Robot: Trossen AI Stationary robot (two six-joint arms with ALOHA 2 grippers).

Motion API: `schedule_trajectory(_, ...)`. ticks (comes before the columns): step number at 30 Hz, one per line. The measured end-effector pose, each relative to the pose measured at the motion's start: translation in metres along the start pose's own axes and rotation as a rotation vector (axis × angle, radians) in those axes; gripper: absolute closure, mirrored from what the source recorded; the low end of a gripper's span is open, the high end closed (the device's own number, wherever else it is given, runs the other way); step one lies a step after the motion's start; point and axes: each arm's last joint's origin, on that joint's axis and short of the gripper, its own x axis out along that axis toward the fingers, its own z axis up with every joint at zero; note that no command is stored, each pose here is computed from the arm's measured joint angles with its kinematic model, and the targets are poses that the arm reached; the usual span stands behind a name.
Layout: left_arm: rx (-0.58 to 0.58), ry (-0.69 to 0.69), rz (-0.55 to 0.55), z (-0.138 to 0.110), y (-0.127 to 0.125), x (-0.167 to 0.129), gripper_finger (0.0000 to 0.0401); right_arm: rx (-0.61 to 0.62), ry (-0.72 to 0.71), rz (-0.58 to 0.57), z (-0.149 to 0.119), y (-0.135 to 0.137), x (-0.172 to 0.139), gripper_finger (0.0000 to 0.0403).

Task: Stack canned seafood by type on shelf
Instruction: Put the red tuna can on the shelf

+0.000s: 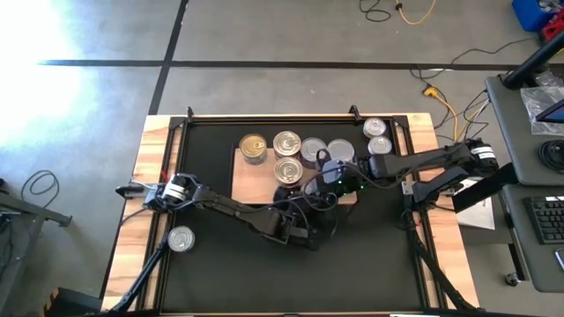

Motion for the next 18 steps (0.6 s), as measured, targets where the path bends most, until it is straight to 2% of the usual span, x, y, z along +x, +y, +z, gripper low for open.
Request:
schedule_trajectory(10, 0.080, 0.089, 0.005, 0.006, 0.002, -0.009, 0.0001, -0.006, 0.013, -0.017, -0.004, 0.000, 0.003, 0.0390)
schedule_trajectory(13, 0.180, 0.104, 0.005, 0.004, 0.001, -0.017, 0.0001, -0.007, 0.027, -0.034, -0.005, -0.001, 0.003, 0.0390)
schedule_trajectory(18, 0.221, 0.146, 0.004, 0.011, 0.001, -0.025, 0.0001, -0.013, 0.040, -0.047, -0.007, -0.002, 0.003, 0.0390)
